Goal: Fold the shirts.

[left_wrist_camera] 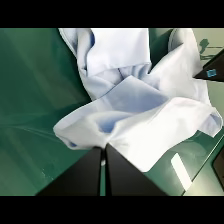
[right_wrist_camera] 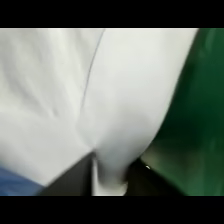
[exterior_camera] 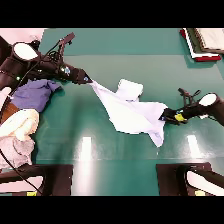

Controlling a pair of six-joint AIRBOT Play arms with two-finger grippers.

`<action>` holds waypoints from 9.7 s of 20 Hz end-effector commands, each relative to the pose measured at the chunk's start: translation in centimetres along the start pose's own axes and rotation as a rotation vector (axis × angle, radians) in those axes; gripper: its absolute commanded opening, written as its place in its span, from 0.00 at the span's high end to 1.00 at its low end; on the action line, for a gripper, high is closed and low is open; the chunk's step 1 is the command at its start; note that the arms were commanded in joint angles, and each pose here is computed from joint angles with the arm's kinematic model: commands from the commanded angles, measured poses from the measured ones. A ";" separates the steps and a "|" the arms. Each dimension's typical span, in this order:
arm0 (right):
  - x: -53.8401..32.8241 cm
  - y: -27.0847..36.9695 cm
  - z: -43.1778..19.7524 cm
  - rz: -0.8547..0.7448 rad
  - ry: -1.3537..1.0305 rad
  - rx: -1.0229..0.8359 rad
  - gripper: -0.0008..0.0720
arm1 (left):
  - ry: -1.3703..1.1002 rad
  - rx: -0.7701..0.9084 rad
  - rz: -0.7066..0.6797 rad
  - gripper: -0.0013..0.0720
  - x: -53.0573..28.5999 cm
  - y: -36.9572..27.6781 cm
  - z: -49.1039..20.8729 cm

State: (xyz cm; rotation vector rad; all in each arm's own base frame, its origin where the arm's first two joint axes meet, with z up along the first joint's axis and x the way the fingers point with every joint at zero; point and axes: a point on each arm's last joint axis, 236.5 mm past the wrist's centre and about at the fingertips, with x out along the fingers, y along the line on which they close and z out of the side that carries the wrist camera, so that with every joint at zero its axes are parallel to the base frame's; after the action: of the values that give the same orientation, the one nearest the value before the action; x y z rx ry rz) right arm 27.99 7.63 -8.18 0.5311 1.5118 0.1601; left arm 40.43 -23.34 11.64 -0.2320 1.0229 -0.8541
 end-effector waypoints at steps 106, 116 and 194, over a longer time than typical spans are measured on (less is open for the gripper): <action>-3.8 -8.8 -0.9 0.027 -0.104 0.252 0.57 | 0.160 -0.310 0.150 0.95 -1.2 3.6 -17.7; -3.0 -9.4 -0.7 0.026 -0.084 0.262 0.83 | 0.159 -0.314 0.149 0.95 -1.2 3.6 -17.6; -6.0 1.4 17.9 -0.265 -0.233 -0.211 0.63 | 0.046 -0.213 0.567 0.26 -2.2 22.4 -5.3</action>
State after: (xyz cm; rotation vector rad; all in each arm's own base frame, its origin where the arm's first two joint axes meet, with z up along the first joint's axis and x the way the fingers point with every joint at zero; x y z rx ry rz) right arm 46.25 0.38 -2.31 0.1297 1.2646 0.0104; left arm 47.89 -5.75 -1.37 -0.0596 1.1062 -0.2527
